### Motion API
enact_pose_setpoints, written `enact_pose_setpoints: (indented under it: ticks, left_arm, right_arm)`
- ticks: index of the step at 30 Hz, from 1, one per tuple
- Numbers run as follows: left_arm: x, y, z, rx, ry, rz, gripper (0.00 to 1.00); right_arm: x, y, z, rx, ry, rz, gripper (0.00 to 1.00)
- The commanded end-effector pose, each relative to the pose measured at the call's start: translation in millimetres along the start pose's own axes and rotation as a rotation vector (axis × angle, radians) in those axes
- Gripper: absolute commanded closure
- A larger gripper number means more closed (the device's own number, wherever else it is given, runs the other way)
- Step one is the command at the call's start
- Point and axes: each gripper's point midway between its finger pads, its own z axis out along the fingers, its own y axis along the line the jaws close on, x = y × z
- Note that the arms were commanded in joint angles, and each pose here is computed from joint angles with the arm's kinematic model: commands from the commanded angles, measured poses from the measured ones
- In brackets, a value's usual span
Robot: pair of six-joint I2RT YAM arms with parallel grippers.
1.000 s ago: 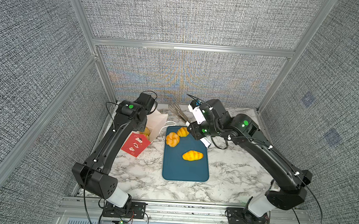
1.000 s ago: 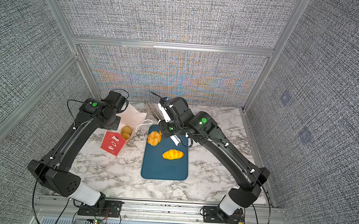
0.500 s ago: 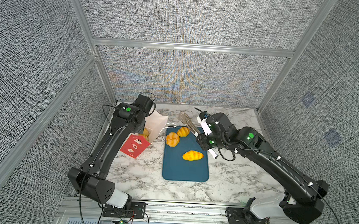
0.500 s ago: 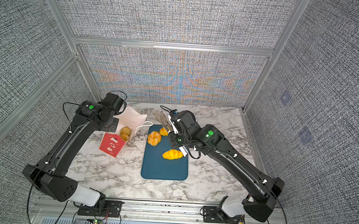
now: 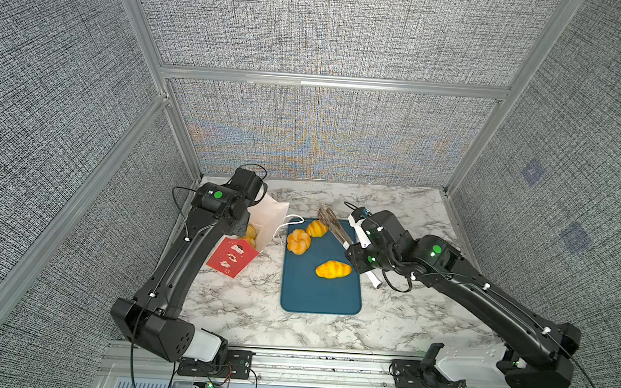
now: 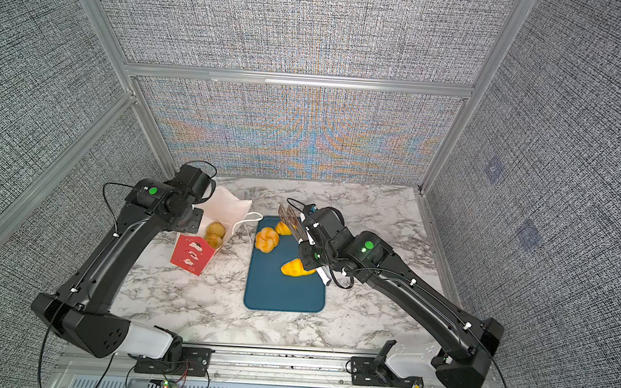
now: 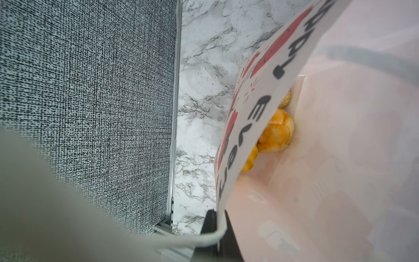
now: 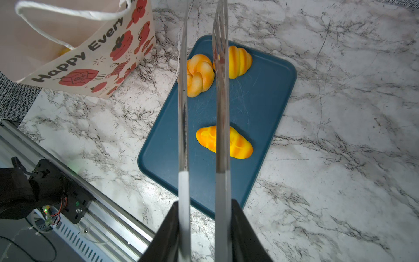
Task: Pack bread into a paper bag
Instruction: Adjust the fake bread on the plate.
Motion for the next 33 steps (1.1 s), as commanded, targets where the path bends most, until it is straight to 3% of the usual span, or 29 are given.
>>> enact_pose_setpoints:
  ticks: [1,9,21,28,33]
  left_arm:
    - [-1,-2,-1,0.016,-0.006,-0.004,0.98]
    - [-1,-5,-1,0.032,-0.005,-0.004,0.98]
    - [-2,-8,1,0.034,0.000,0.001,0.98]
    - [-4,-8,1,0.032,-0.002,-0.002,0.98]
    - [-4,-8,1,0.031,-0.002,-0.002,0.98]
  right_arm:
    - [2,1,3,-0.013,-0.020,0.026,0.66]
    - [28,-12,11,0.036,0.025,-0.007,0.66]
    - [44,-37,6,0.169,0.105,-0.183,0.66]
    - [54,-38,8,0.161,0.151,-0.255,0.66]
    - [57,-31,10,0.133,0.183,-0.217,0.66]
